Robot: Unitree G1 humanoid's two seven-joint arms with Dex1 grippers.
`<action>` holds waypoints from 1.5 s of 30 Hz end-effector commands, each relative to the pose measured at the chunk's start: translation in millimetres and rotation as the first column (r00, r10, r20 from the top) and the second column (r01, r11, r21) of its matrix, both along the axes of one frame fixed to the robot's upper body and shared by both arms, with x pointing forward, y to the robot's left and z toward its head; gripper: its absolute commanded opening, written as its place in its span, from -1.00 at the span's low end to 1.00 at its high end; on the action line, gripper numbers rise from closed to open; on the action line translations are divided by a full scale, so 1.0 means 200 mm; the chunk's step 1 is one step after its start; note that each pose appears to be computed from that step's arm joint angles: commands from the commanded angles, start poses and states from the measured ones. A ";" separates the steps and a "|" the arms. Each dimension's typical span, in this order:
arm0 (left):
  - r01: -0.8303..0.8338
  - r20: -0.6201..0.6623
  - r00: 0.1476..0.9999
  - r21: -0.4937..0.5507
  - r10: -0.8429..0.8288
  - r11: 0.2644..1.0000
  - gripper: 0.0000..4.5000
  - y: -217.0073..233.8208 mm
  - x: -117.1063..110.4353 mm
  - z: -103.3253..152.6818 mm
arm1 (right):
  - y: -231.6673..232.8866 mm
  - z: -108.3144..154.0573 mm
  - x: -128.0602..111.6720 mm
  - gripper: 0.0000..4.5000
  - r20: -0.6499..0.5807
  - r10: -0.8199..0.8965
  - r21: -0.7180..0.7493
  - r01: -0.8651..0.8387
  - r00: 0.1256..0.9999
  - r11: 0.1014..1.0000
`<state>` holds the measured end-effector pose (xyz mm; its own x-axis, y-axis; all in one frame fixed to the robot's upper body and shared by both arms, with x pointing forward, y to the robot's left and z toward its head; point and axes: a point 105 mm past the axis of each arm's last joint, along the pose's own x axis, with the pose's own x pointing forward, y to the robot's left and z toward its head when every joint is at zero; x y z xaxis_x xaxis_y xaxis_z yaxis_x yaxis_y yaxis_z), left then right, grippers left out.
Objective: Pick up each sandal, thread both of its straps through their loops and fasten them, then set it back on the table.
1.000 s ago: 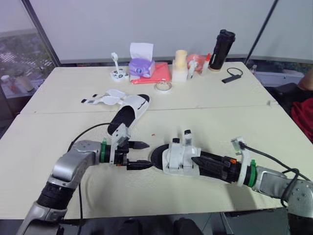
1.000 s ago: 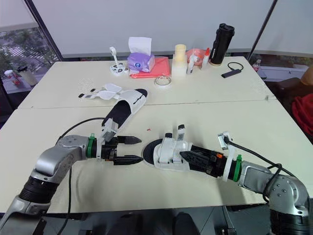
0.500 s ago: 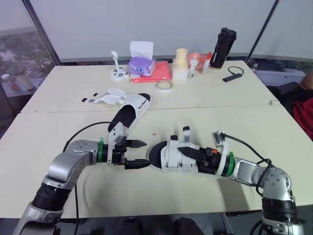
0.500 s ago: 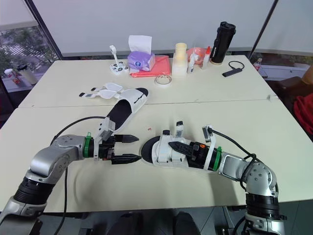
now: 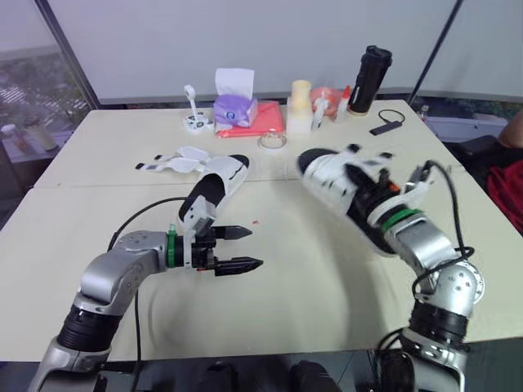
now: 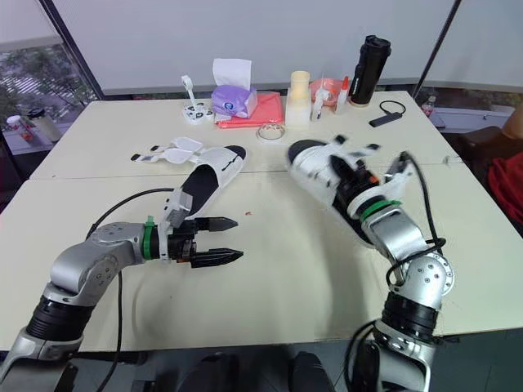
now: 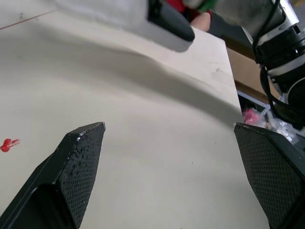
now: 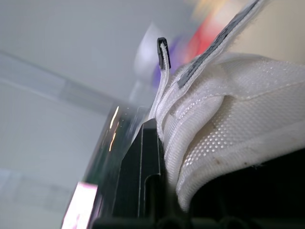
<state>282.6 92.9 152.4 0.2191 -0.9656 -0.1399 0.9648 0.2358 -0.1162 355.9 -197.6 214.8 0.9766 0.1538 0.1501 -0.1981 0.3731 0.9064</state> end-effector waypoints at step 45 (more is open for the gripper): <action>-0.259 0.182 0.945 -0.092 0.272 0.961 1.00 -0.01 0.13 0.12 | -0.32 -0.40 -0.11 0.98 -0.288 -0.406 -0.062 0.406 0.868 0.912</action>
<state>306.0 81.1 155.1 0.4195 -0.9061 -0.0553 0.9058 0.4218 -0.0393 343.4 -272.7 137.1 0.9271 -0.3534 -0.1251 0.2591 0.3628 0.8951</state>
